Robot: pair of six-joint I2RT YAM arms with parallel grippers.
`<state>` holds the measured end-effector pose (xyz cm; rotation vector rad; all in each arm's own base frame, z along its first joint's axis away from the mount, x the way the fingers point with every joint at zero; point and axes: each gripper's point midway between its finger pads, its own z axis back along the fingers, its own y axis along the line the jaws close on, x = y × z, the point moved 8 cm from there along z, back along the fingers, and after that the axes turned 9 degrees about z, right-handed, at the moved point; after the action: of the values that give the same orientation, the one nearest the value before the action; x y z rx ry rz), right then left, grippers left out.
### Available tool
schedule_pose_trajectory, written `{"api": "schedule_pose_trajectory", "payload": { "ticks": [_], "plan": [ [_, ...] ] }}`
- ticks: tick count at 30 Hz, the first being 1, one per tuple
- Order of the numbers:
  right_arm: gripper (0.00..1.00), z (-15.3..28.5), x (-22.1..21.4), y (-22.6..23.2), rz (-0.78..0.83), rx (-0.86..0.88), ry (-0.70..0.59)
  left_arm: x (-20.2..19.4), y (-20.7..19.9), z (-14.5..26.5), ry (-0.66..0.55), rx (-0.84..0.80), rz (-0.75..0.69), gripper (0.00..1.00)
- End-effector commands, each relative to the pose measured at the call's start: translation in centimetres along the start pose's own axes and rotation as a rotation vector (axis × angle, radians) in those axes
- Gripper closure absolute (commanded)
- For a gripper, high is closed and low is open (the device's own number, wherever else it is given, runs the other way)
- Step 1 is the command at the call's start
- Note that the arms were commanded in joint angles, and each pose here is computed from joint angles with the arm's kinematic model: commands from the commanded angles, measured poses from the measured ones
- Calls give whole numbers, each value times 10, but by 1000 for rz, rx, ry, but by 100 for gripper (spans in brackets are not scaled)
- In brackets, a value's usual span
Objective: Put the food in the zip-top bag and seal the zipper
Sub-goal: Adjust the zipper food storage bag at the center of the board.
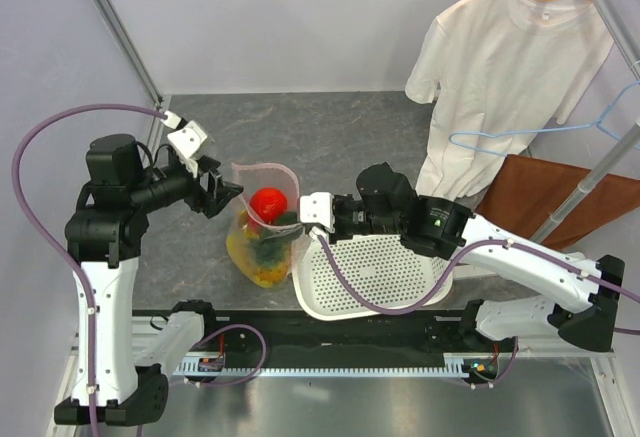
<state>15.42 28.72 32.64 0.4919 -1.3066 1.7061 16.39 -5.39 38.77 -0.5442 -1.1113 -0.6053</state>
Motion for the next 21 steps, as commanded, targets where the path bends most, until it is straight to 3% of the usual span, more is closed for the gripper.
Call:
{"api": "schedule_pose_trajectory", "payload": {
  "ticks": [1, 5, 16, 21],
  "plan": [
    [100, -8, 22, -12, 124, -3, -126, 13, 30, -12, 5, 32, -268, 26],
    [100, -22, 26, -13, 127, 6, -146, 14, 40, -24, 31, -7, -289, 31],
    [100, -40, 28, -18, 140, -41, -176, -34, 55, -42, 217, -31, -74, 35],
    [100, -60, 28, -31, 154, -112, -179, -34, 61, -40, 226, 18, -36, 73]
  ]
}}
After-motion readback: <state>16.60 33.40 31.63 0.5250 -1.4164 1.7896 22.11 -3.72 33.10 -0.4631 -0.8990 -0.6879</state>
